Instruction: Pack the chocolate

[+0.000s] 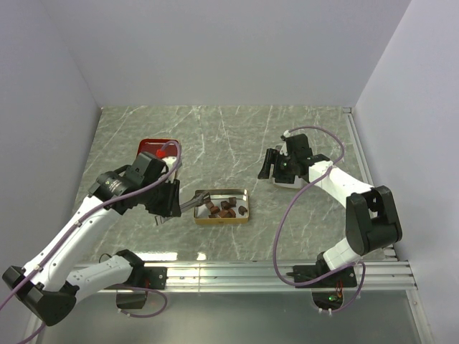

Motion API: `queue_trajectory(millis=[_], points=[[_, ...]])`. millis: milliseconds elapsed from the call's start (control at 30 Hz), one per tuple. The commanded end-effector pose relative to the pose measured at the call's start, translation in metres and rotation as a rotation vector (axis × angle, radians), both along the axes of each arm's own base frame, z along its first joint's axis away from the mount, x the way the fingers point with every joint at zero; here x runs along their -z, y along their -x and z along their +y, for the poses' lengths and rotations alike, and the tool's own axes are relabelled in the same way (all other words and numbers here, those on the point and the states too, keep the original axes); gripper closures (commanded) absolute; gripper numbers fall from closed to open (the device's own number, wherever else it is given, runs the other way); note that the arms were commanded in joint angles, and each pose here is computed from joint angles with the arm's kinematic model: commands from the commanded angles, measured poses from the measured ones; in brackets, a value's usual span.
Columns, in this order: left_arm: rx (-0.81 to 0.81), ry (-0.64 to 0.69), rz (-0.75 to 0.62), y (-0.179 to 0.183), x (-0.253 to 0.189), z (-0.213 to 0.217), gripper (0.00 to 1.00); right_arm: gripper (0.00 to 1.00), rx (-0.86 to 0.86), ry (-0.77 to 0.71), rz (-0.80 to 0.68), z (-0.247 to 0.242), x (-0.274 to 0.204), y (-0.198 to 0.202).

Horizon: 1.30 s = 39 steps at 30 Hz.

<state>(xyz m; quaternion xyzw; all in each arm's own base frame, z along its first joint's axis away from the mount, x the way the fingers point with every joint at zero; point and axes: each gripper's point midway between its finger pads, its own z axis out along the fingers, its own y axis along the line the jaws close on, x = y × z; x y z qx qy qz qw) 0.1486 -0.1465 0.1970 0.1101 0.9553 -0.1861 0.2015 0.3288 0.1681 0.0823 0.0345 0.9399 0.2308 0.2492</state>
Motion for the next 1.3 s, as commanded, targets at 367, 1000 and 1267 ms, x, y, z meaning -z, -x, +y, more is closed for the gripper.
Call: queue_trajectory(millis=[367,1000,1267], points=[[-0.027,0.012,-0.103,-0.023,-0.029,-0.005,0.61,0.21,-0.010,-0.012,-0.042,0.005,-0.012,-0.005],[-0.563,-0.363,-0.245,-0.154,-0.054,0.119,0.60,0.21,-0.019,-0.014,-0.048,0.006,-0.014,-0.005],[-0.570,-0.450,-0.211,-0.178,-0.034,0.140,0.60,0.21,-0.020,-0.003,-0.053,0.005,-0.014,-0.007]])
